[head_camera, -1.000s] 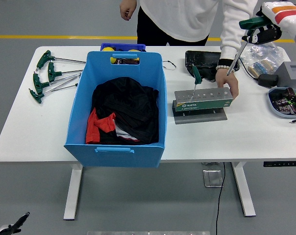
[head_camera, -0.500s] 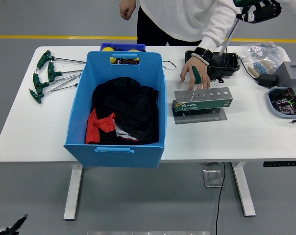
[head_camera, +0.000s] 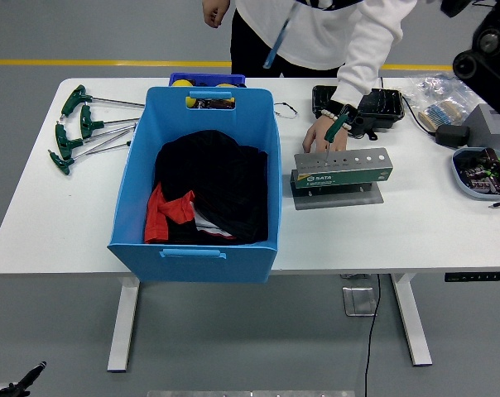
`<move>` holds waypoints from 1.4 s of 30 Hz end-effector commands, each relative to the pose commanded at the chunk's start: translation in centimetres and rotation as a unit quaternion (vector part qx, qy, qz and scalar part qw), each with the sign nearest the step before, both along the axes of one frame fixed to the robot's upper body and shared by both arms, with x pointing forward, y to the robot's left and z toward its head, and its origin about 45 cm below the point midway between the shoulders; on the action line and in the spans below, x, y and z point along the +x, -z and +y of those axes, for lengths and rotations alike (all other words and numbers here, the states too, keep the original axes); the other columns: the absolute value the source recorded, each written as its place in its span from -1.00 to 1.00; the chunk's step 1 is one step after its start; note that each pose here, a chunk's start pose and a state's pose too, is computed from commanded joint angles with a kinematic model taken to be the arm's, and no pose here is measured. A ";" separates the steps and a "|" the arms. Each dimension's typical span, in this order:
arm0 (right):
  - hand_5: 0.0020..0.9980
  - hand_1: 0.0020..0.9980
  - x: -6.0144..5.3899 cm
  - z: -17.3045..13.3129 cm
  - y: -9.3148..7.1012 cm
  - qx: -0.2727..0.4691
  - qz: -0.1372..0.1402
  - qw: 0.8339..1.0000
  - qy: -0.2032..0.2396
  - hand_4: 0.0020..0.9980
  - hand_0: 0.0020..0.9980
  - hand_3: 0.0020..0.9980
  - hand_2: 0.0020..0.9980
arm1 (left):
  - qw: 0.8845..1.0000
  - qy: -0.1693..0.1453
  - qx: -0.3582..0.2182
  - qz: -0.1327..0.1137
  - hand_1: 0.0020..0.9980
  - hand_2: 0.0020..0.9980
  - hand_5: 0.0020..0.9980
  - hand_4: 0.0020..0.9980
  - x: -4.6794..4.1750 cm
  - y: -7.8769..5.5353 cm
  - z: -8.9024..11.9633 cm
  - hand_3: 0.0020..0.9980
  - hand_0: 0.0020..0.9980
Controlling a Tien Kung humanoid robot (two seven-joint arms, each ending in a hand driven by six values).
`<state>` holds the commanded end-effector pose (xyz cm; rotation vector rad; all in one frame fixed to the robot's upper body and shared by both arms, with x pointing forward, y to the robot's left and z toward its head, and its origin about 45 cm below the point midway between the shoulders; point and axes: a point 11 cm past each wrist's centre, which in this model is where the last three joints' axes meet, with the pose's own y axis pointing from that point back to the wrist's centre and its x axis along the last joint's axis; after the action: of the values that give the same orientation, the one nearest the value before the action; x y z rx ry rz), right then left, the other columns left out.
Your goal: Lift tool from toolbox,place it in box,lift tool from toolbox,place it in box
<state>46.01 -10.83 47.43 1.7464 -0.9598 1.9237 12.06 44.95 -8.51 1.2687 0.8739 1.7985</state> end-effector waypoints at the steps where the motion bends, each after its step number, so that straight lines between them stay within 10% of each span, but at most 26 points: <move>1: -1.00 -1.00 -0.6 1.1 0.1 -0.001 -0.002 1.000 -0.015 0.35 -1.00 -1.00 -1.00 | 1.000 0.000 0.001 0.000 0.74 0.72 0.41 0.56 0.04 0.0 0.0 0.59 0.59; 11: -1.00 -1.00 -4.0 7.1 5.1 -0.050 0.036 0.994 -0.089 0.34 -1.00 -1.00 -1.00 | 1.000 -0.003 0.008 -0.008 0.74 0.71 0.42 0.56 0.71 -0.3 0.2 0.58 0.59; 20: -1.00 -1.00 -3.9 6.3 10.1 -0.088 0.104 0.988 -0.073 0.16 -1.00 -1.00 -1.00 | 1.000 0.001 0.011 -0.012 0.74 0.71 0.43 0.56 1.31 -0.5 0.2 0.58 0.59; 21: -0.83 -1.00 -4.0 6.2 10.5 -0.092 0.110 0.987 -0.072 0.47 -0.92 -0.76 -0.83 | 1.000 0.001 0.010 -0.012 0.74 0.71 0.43 0.55 1.31 -0.5 0.2 0.58 0.59; 32: -0.64 -0.93 -3.6 5.3 13.5 -0.122 0.151 0.979 -0.063 0.57 -0.82 -0.65 -0.73 | 1.000 0.003 0.009 -0.009 0.74 0.71 0.43 0.55 1.12 -0.4 0.2 0.58 0.59; 33: -0.57 -0.81 -3.6 5.2 13.7 -0.124 0.153 0.978 -0.063 0.65 -0.54 -0.46 -0.57 | 1.000 0.003 0.009 -0.009 0.73 0.71 0.41 0.53 1.12 -0.4 0.2 0.57 0.59; 38: -0.57 -0.81 -2.8 4.6 14.6 -0.138 0.168 0.975 -0.049 0.65 -0.54 -0.46 -0.57 | 1.000 0.005 0.010 -0.009 0.73 0.71 0.41 0.53 1.11 -0.5 0.3 0.57 0.59; 39: -0.52 -0.73 -2.5 4.4 14.7 -0.139 0.172 0.974 -0.043 0.70 -0.12 -0.36 -0.49 | 1.000 0.004 0.011 -0.009 0.73 0.71 0.41 0.52 1.09 -0.5 0.3 0.56 0.58; 42: -0.52 -0.73 -1.9 3.8 15.0 -0.145 0.180 0.973 -0.030 0.70 -0.12 -0.36 -0.49 | 1.000 0.004 0.011 -0.010 0.73 0.71 0.41 0.52 1.08 -0.5 0.4 0.56 0.58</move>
<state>44.06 -7.04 32.44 1.8723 -0.4775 1.6035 13.14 45.31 -8.03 1.2655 0.8384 1.8159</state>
